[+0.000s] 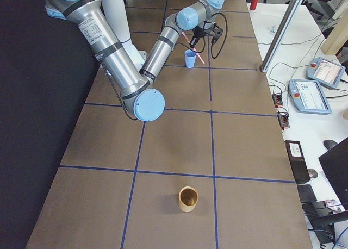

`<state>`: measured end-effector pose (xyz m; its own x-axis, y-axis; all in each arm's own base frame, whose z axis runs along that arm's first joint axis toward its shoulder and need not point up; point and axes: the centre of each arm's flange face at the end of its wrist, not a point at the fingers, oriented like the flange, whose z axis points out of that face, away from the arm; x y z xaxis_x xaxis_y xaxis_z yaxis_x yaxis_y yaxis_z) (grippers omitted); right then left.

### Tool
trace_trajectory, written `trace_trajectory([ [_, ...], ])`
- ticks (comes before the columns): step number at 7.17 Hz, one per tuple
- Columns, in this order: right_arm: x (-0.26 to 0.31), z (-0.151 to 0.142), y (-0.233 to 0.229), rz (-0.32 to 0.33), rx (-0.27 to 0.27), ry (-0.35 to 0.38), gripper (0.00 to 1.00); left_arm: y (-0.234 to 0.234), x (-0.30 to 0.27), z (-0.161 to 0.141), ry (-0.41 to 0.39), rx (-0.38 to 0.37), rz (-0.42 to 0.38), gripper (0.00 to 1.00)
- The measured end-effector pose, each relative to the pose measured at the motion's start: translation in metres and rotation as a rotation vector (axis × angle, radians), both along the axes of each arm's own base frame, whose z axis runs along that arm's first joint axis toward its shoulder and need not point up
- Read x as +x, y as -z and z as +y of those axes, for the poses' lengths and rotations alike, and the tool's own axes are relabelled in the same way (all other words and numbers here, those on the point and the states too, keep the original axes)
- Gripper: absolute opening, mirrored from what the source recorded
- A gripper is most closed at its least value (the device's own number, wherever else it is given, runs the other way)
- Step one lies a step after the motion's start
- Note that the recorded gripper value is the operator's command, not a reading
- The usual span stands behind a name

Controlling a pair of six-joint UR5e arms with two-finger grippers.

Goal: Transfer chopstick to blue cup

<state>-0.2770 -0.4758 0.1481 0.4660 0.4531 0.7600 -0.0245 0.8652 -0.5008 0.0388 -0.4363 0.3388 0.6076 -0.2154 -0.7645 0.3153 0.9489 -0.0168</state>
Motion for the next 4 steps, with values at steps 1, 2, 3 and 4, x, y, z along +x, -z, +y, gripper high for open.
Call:
trace_trajectory([
  [1,-0.037,0.022,0.015,-0.030,-0.020,0.014,0.00,-0.017,-0.009,0.003,-0.018,-0.013,-0.025,1.00],
  [2,-0.071,0.035,0.030,-0.044,-0.023,0.021,0.00,-0.031,-0.017,0.006,-0.047,-0.026,-0.052,1.00],
  [3,-0.101,0.042,0.048,-0.045,-0.019,0.025,0.00,-0.040,-0.027,0.008,-0.073,-0.033,-0.076,1.00],
  [4,-0.126,0.044,0.063,-0.042,-0.014,0.032,0.00,-0.046,-0.034,0.009,-0.091,-0.035,-0.091,1.00],
])
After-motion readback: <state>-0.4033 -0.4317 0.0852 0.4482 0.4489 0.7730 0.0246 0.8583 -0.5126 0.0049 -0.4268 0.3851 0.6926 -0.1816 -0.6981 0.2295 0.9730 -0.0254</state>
